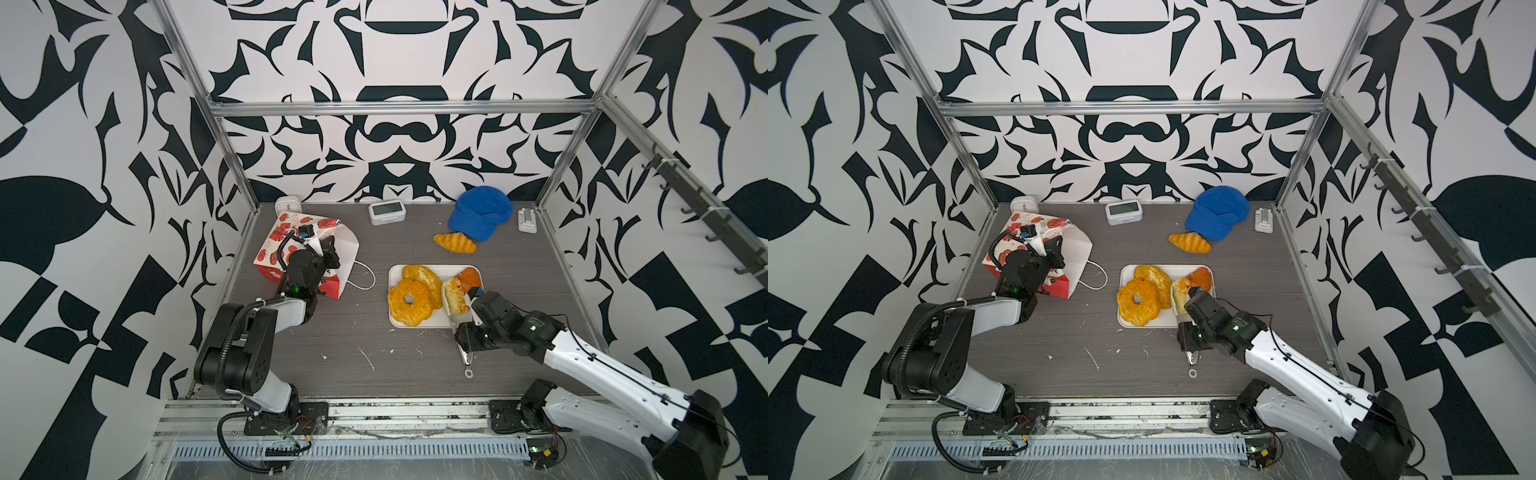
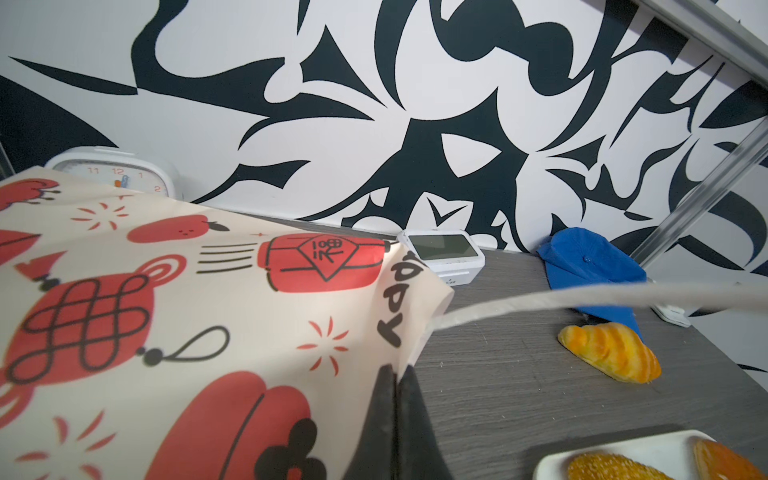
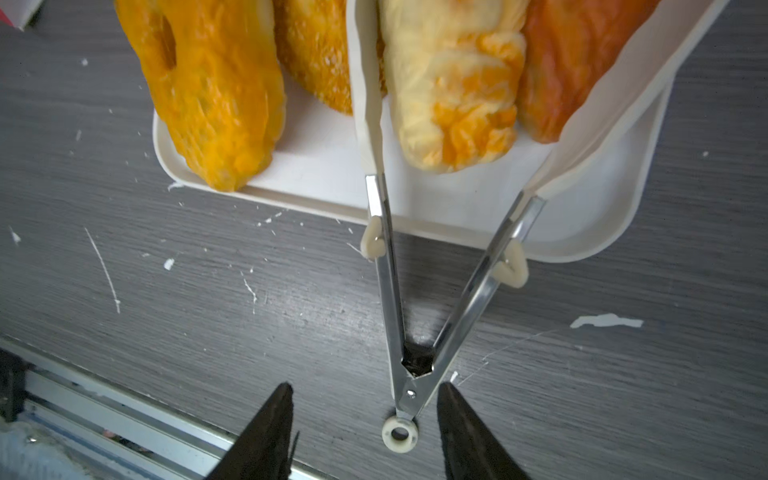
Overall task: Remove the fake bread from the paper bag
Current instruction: 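Pull the open right tongs back toward the robot past the tray edge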
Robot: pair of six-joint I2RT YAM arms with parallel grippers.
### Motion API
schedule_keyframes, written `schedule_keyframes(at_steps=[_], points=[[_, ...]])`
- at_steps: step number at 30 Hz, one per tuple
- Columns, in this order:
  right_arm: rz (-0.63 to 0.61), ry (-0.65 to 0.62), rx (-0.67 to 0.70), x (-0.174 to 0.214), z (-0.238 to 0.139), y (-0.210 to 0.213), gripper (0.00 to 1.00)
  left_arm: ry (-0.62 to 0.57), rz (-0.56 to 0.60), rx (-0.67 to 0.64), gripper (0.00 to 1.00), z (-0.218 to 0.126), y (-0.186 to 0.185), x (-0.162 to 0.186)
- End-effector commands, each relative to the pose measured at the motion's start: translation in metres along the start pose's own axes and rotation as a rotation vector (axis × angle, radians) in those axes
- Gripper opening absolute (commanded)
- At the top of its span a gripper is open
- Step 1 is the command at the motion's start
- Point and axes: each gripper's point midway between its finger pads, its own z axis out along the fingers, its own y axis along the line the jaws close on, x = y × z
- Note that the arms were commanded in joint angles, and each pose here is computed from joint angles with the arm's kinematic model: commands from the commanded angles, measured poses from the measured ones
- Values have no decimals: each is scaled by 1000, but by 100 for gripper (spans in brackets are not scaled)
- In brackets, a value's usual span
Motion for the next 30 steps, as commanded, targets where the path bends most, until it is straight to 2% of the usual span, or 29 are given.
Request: schedule_keyframes(at_steps=[1,10,20,30], points=[[54,-62,62,-2,1,-9,59,-20,-18,18,0,-1,-1,-2],[83,-80,120,9,15,-25,61,-16,-25,32,0,2,-3,0],[74,-82,127,3,40,-21,65,-16,-26,36,0,3,-3,1],[90,-107,166,1,43,-29,66,-12,-27,38,0,4,-3,3]])
